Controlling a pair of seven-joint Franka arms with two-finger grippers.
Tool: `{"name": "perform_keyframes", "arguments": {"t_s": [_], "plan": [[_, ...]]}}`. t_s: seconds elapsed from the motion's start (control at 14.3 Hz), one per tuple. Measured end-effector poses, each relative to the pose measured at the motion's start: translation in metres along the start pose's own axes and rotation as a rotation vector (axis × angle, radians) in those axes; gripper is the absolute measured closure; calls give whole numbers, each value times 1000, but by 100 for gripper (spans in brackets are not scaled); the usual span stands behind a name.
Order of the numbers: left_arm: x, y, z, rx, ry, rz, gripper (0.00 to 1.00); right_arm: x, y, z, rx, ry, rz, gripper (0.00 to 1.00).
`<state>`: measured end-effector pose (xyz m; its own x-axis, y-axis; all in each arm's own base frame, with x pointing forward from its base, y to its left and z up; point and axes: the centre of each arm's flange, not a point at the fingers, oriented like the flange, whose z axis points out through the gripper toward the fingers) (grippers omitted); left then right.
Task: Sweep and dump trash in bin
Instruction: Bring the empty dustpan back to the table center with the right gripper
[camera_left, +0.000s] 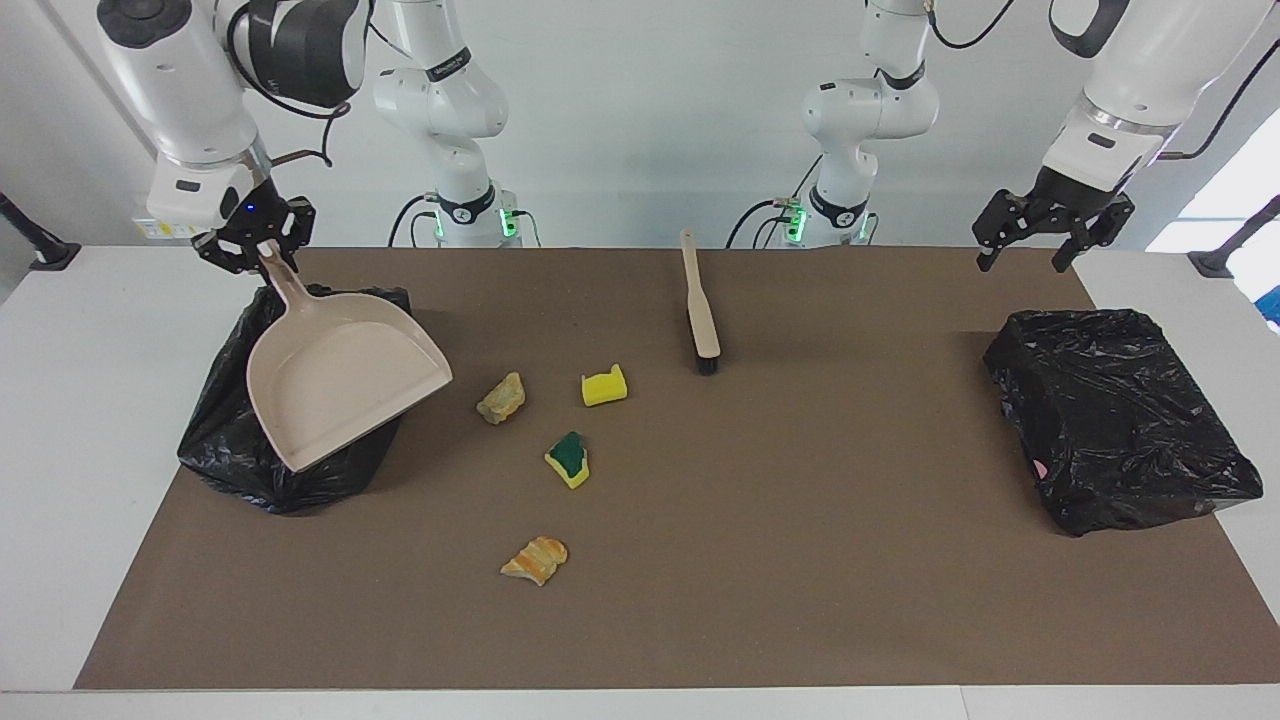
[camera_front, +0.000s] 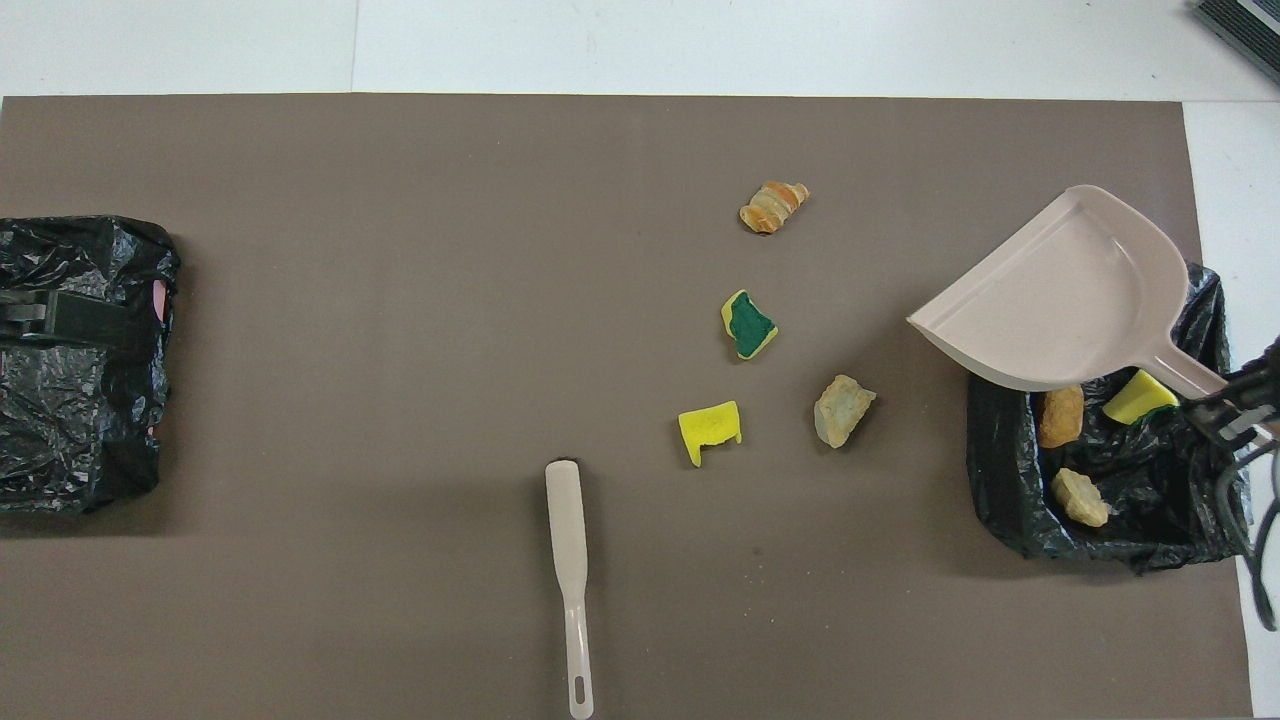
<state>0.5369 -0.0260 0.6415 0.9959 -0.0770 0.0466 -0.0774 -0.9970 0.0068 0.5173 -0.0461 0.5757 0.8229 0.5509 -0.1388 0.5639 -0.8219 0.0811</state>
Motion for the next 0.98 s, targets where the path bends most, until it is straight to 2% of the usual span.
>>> {"name": "perform_keyframes", "arguments": {"t_s": [0.28, 0.63, 0.98], "plan": [[0, 0, 0, -3, 1, 2, 0, 39, -50, 0, 63, 30, 167, 69], [0, -1, 0, -4, 1, 2, 0, 104, -116, 11, 67, 76, 305, 69], [0, 0, 0, -5, -1, 6, 0, 171, -190, 21, 118, 96, 475, 69]]}}
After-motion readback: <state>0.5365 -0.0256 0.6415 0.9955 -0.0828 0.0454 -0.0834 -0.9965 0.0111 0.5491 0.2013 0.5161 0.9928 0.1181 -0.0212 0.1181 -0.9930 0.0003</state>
